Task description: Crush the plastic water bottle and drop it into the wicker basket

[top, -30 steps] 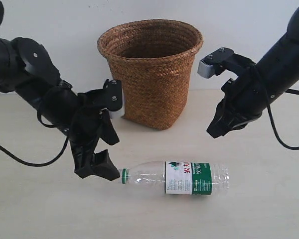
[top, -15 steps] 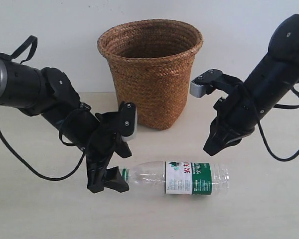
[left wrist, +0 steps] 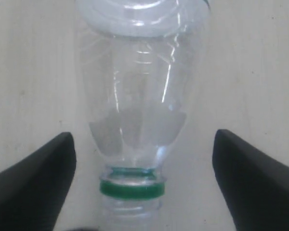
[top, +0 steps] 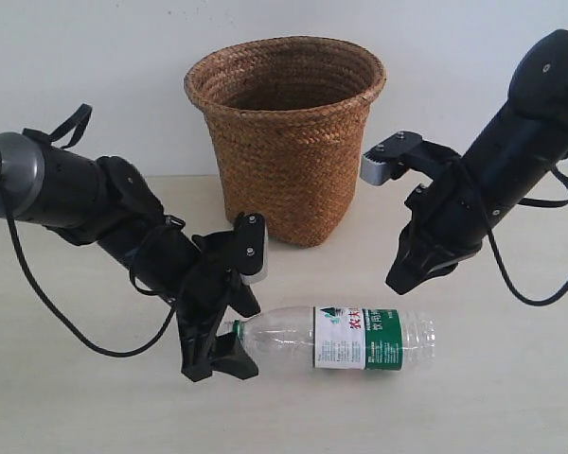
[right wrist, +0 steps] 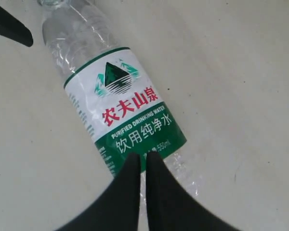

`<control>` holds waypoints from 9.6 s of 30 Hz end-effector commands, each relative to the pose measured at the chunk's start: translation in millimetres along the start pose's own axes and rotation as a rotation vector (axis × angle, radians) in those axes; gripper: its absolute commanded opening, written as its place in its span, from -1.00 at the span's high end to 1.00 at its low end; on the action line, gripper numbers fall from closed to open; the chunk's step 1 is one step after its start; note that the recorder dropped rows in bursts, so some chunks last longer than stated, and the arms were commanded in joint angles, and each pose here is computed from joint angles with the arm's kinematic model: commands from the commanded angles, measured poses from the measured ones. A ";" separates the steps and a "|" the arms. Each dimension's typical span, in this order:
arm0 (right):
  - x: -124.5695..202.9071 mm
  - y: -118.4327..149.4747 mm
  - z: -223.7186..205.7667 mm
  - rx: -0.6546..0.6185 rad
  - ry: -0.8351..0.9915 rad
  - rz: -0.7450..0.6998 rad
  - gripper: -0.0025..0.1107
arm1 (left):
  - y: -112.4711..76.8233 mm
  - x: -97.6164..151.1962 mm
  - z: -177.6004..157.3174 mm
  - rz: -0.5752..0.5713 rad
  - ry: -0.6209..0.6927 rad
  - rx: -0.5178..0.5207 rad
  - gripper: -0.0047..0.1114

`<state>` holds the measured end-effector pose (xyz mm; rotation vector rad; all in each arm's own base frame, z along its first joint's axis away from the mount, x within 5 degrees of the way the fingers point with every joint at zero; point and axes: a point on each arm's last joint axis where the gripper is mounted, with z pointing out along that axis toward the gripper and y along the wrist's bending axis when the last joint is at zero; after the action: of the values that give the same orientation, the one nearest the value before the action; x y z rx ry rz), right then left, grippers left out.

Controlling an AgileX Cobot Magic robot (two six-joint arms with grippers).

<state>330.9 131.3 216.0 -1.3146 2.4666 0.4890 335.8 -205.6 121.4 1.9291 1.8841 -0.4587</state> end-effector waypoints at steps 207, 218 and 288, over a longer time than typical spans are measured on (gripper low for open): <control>9.9 -37.7 173.7 -0.128 0.427 0.377 0.96 | -6.5 1.3 -1.0 -0.144 0.045 0.071 0.84; -25.3 -30.6 118.9 -0.101 0.292 0.339 0.96 | -6.5 1.3 -1.0 -0.144 0.045 0.071 0.84; 92.0 -71.9 5.4 0.055 -0.241 0.501 0.96 | 91.5 -97.0 -193.0 -0.122 -0.307 -0.841 0.07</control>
<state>342.2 28.5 158.1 -0.5623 2.5807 0.6495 425.9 -194.0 328.7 1.1135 1.6007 0.0832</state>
